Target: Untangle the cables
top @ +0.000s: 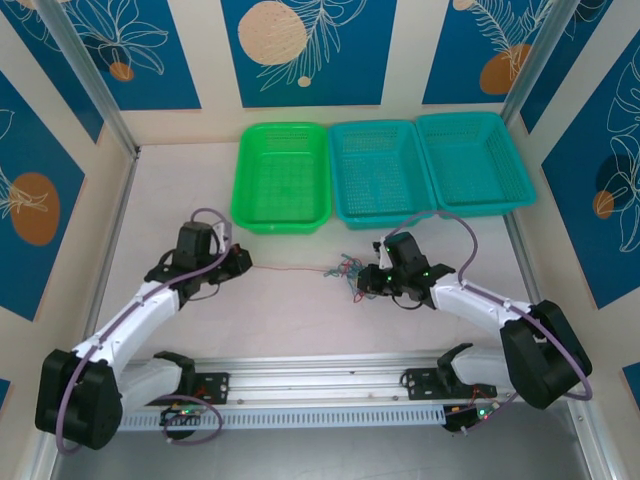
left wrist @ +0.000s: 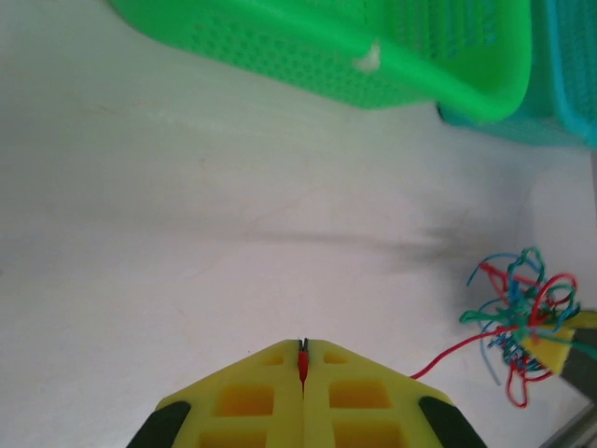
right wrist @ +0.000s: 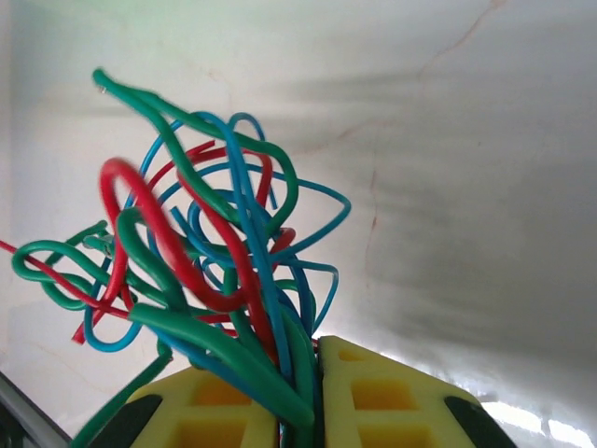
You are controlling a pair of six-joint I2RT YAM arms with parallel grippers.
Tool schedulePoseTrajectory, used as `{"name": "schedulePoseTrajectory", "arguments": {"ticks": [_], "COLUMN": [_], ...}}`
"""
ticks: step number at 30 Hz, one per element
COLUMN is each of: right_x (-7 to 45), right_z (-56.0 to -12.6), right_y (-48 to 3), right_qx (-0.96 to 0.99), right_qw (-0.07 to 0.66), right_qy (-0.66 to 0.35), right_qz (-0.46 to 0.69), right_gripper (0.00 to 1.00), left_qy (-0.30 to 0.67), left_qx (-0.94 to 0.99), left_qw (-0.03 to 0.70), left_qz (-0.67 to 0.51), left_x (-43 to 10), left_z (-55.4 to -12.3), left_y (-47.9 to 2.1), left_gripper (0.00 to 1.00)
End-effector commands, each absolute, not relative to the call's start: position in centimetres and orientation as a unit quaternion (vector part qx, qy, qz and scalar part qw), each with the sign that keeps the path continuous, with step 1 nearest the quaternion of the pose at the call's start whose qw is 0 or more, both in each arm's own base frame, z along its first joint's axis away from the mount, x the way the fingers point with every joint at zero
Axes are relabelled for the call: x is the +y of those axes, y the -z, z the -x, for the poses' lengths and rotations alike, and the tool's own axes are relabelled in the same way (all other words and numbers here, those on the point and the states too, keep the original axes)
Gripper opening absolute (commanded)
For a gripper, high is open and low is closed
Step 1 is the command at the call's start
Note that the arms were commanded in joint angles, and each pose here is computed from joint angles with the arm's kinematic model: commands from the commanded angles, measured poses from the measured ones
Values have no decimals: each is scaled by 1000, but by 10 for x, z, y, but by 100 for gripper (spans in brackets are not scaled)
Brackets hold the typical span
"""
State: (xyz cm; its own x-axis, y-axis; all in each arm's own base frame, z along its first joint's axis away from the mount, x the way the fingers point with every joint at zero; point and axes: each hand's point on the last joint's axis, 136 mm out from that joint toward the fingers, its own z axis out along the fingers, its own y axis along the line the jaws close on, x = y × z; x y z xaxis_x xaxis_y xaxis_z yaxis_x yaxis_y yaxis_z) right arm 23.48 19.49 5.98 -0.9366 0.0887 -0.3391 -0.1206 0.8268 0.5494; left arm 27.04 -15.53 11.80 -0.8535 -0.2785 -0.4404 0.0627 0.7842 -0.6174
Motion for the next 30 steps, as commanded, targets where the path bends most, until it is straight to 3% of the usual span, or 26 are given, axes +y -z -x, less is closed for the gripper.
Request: {"name": "schedulePoseTrajectory", "arguments": {"ticks": [1,7,10,16,30], "right_x": [219,233,234,232,238], "right_z": [-225,-226,-223,-222,-219], "right_y": [-78,-103,-111,-128,-148], "right_qx": [926,907,902,893,876], "right_qw": [158,160,157,160,152], "right_qy": [-334,-366,-373,-392,-429], "right_qz": [83,129,150,155,157], "right_gripper": [13,11,11,11,12], "left_qy": [357,335,323,324,395], "left_qx": [889,860,840,782,728], "left_qw": [283,349,386,435,435], "left_qz": [-38,-166,-205,-307,-353], "left_x": [-189,-216,-218,-241,-309], "left_z": [-257,-235,-233,-220,-234], "left_y": [-114,-127,-143,-167,-135], "left_gripper": [1,35,44,51,60]}}
